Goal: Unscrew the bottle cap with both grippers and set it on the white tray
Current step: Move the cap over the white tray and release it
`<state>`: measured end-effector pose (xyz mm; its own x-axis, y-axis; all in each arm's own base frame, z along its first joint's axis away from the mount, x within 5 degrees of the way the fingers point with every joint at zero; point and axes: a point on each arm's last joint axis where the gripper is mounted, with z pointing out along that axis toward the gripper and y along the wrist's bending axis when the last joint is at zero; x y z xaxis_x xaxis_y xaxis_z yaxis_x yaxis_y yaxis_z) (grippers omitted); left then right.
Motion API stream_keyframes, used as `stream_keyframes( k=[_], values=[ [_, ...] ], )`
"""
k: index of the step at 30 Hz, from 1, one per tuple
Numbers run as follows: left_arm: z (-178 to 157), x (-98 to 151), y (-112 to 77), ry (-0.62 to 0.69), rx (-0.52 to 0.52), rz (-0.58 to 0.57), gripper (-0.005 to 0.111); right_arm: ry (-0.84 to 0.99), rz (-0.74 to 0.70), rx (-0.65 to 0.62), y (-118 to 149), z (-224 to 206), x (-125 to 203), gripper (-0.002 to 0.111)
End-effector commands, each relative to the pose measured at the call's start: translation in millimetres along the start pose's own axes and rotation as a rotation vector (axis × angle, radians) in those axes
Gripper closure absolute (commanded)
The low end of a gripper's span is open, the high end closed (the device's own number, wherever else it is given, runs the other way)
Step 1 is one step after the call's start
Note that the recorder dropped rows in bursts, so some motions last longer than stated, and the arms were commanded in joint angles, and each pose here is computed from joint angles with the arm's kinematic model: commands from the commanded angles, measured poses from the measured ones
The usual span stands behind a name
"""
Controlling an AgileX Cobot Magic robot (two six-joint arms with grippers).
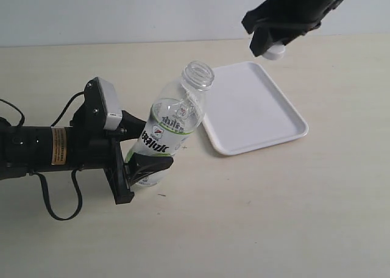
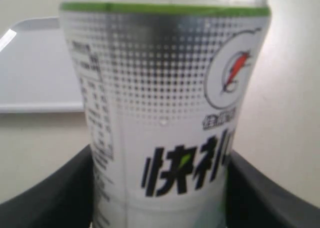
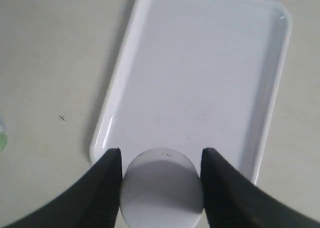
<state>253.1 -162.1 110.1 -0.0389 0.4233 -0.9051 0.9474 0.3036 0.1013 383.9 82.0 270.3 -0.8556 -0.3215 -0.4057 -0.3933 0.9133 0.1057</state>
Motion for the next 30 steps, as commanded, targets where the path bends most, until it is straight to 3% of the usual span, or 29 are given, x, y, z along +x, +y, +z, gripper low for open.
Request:
stream_keyframes(
  k=[1, 8, 20, 30],
  values=[
    [-1, -6, 1.1, -0.055, -0.005, -0.002, 0.107, 0.077, 0.027, -0.006, -13, 56, 4, 0.106],
    [-1, -7, 1.3, -0.06, -0.007, -0.004, 0.107, 0.154, 0.084, -0.016, -27, 139, 18, 0.106],
    [-1, -7, 1.3, -0.061, -0.006, -0.004, 0.107, 0.128, 0.09, 0.006, -31, 159, 20, 0.104],
    [-1, -7, 1.3, -0.061, -0.006, -0.004, 0.107, 0.125, 0.09, 0.007, -31, 159, 20, 0.066]
  ],
)
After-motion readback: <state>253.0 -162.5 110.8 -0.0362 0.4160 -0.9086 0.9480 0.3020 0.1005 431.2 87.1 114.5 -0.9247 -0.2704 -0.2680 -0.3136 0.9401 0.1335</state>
